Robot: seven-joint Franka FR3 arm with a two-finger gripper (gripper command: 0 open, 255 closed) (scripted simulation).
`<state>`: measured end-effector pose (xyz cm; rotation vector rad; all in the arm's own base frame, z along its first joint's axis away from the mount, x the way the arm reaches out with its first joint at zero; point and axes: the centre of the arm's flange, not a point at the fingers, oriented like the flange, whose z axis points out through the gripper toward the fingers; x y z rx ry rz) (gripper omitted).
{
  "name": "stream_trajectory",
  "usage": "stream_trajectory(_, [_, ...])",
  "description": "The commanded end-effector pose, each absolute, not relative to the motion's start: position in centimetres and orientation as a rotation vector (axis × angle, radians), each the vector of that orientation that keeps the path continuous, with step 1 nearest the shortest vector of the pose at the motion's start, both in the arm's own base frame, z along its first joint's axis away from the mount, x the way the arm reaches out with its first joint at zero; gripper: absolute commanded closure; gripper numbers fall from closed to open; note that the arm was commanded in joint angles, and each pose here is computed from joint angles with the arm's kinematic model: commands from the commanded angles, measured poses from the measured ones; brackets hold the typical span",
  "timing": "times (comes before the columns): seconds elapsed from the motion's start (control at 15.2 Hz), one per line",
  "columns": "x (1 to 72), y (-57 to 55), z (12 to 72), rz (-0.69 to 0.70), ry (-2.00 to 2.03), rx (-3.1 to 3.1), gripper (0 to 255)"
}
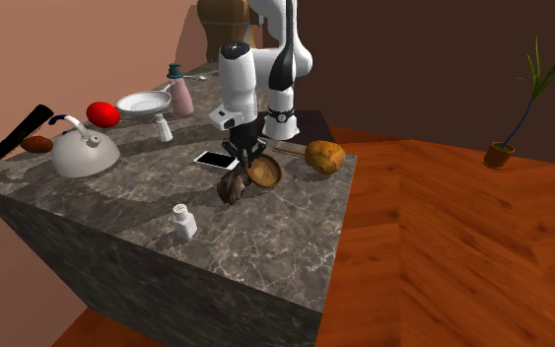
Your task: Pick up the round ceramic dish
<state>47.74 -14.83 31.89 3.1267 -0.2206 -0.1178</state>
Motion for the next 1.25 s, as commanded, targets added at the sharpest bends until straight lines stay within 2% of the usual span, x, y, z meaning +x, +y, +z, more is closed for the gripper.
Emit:
stream_trajectory(0.0, [47.7, -14.8, 31.9, -0.117, -0.221, 3.127, 255])
stream_trajectory(1.19, [47.8, -14.8, 39.9, -0.117, -0.221, 3.127, 255])
